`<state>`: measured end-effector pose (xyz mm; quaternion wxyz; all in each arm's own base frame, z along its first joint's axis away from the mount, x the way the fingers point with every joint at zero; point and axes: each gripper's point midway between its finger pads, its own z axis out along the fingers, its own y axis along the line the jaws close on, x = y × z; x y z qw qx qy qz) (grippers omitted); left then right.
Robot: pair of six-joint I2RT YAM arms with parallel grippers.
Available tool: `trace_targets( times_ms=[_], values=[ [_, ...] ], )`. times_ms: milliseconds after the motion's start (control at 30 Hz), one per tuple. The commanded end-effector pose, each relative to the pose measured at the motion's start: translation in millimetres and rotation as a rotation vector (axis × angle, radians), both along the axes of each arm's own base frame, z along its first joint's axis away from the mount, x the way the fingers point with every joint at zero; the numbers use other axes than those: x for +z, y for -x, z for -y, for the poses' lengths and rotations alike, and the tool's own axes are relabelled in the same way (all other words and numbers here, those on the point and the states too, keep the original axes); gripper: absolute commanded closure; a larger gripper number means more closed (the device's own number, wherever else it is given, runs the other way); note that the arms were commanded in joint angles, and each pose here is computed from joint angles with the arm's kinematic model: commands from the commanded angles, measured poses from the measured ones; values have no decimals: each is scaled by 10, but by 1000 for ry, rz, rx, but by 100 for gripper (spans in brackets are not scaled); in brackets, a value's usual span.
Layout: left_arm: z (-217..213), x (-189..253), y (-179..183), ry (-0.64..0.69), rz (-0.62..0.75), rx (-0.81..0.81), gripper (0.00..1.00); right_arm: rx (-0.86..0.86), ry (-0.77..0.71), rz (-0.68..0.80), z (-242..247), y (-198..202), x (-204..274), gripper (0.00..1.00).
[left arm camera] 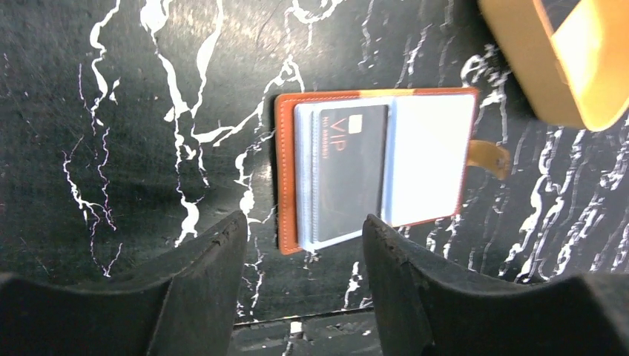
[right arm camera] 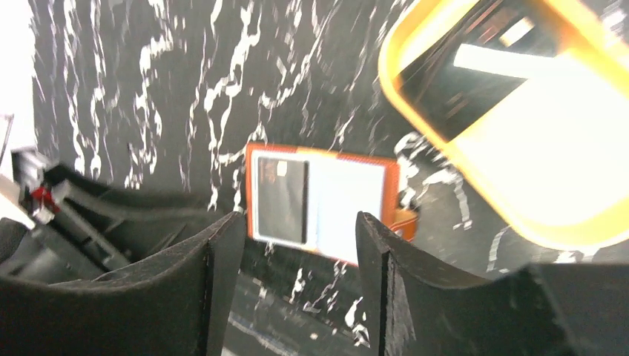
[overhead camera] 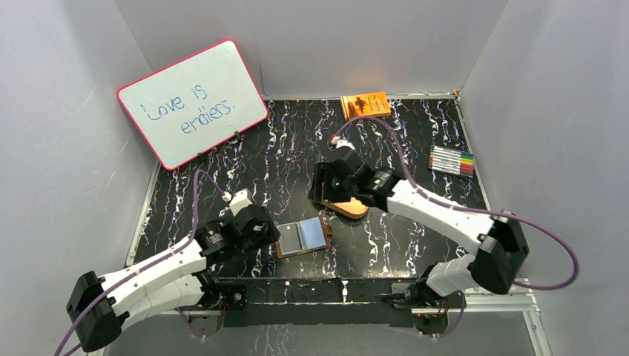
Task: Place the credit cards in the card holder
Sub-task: Insert the credit card into the card holder, then pick up the credit card from the storage box.
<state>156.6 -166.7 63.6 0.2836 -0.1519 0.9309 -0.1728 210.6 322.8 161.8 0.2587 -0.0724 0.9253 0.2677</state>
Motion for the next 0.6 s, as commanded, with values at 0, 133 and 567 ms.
trace_targets(
  times_ms=[0,133,567],
  values=[
    [-131,256,-60,-77,66,-27,40,-139,46,214,506,-458,313,33],
    [-135,392,-112,-85,117,-52,28,-178,-39,213,773,-711,398,32],
    [-119,521,-82,3,233,-124,14,-214,-226,169,833,-1161,114,32]
  ],
)
